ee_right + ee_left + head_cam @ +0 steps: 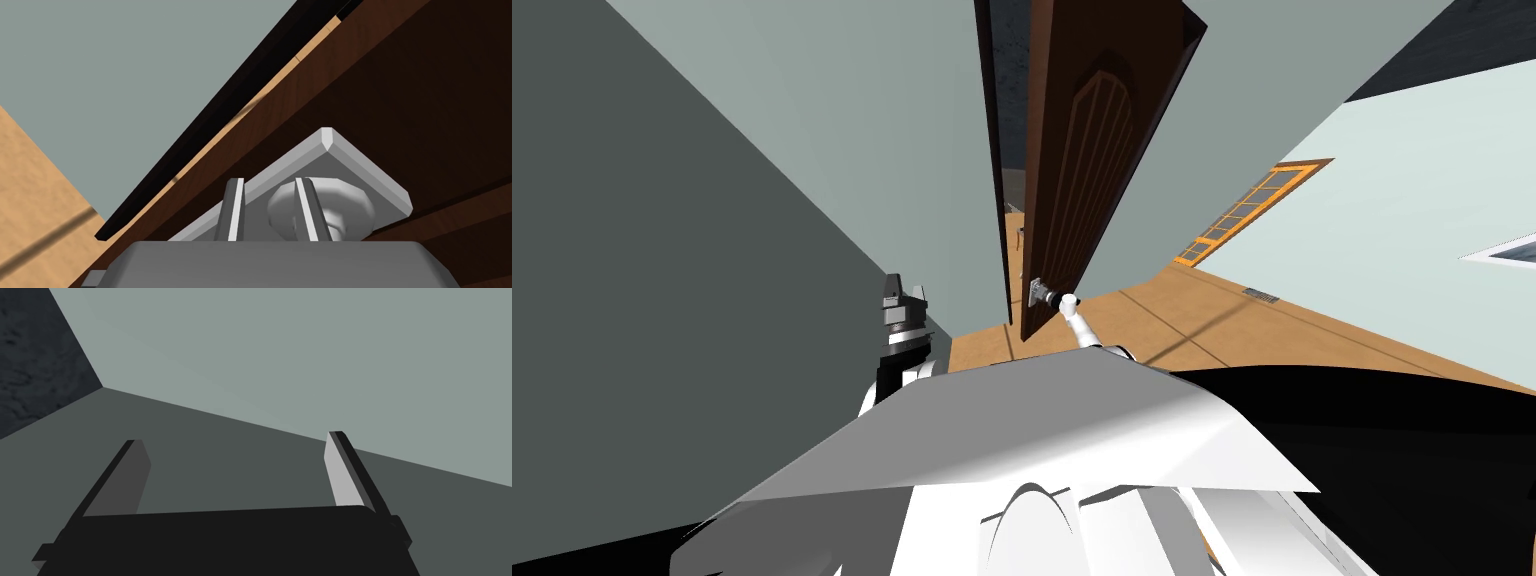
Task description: Pull the door open
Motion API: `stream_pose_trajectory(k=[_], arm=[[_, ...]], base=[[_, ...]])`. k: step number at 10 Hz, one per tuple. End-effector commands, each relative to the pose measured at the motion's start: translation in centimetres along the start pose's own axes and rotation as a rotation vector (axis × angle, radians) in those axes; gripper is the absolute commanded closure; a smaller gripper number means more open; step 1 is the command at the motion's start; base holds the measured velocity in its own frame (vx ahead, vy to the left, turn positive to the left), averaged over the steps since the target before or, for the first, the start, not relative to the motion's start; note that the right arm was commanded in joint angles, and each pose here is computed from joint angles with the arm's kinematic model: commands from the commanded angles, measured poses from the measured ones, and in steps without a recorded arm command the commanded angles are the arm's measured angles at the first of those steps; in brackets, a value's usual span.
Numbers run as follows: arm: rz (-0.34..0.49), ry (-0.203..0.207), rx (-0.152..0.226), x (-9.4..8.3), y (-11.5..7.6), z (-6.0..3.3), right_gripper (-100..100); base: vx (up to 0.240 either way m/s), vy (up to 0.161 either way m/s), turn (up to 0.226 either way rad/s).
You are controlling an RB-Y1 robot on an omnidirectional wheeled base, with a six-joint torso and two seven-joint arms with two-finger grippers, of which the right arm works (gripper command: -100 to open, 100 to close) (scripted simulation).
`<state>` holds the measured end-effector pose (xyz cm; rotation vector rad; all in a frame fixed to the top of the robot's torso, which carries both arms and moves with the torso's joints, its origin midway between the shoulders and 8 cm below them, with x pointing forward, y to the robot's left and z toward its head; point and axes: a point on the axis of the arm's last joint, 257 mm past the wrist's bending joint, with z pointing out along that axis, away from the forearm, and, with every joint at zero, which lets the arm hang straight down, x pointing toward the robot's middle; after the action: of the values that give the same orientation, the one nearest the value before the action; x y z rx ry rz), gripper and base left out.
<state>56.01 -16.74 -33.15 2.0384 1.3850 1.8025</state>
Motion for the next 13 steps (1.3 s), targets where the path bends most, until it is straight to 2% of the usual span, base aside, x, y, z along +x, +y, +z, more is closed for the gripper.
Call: stream_pose_trajectory(k=[1, 3, 9, 10, 13], arm=[[0.028, -0.033, 0.026, -1.95, -1.93, -1.01, 100], [0.058, -0.019, 0.030, -1.80, -2.08, -1.14, 100], [0.058, -0.019, 0.030, -1.80, -2.08, -1.14, 100], [0.092, -0.004, 0.035, -1.61, -2.22, -1.30, 100], [0.092, -0.004, 0.035, -1.61, -2.22, -1.30, 100]], base=[[-0.011, -0.027, -0.010], [-0.013, -0.018, -0.004], [-0.007, -0.008, 0.004], [-0.022, -0.034, 0.031], [-0.015, -0.022, 0.003]])
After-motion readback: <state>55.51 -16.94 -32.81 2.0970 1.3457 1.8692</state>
